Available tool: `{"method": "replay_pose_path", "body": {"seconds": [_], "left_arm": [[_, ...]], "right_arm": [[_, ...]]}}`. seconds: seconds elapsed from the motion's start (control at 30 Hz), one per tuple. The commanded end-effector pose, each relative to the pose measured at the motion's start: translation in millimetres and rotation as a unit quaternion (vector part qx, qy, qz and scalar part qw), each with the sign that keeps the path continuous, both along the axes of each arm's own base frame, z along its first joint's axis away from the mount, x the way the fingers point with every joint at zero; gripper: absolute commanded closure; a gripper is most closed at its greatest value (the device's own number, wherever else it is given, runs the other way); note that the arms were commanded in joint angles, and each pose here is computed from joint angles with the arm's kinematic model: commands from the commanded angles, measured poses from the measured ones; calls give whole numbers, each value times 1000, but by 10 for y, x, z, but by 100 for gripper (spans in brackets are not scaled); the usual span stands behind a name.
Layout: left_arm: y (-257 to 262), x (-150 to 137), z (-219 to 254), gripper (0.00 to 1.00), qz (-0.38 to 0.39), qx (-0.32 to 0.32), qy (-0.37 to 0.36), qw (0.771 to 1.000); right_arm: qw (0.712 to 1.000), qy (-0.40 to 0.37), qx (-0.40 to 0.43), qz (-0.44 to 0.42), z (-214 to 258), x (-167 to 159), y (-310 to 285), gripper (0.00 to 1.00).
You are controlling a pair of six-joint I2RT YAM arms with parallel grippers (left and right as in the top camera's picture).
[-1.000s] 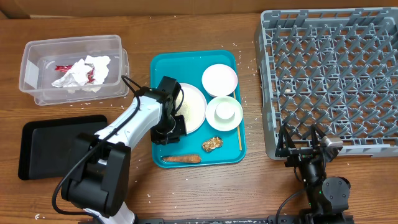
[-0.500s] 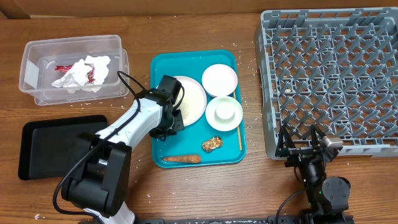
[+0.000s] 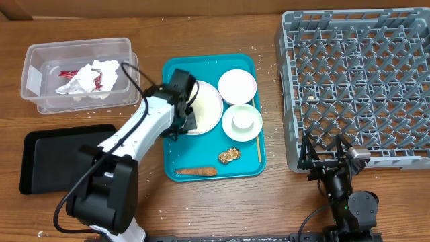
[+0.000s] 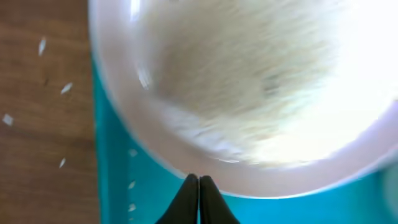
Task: Sort waste into correct bins and load items into the dishwasher
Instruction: 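Lower the left gripper to the rice plate rim and pinch it, then lift the rice plate by its rim with the left gripper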
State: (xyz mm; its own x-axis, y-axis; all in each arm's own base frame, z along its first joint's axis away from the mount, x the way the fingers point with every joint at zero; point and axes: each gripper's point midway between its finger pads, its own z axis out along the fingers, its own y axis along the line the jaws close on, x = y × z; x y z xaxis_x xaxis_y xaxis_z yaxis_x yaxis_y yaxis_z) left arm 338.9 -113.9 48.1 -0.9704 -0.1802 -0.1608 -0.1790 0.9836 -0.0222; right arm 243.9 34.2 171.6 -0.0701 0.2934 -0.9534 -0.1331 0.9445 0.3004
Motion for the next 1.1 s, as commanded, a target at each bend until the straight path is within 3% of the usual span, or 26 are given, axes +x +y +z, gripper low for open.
{"method": "replay_pose_path", "body": {"seconds": [0.0,0.13,0.3,0.83,1.07], "left_arm": [[-367,133,290,83,-67,-37,-51,996],[-560,109,262,67,-90,-46,-56,993],[-711,65,81,58,-138,-35,-43,989],[-876,93,-175,54,-314,-17,-43,948],[-859,18,-347,56,-320,-18,-18,947]], "right_arm": [[1000,-3,-3,-5,-16,4,-17,0],[1000,-3,-3,-5,-16,4,-18,0],[1000,-3,-3,-5,-16,4,-17,0],[1000,-3,-3,-5,-16,4,-17,0],[1000,-3,-3,-5,-16,4,-17,0]]}}
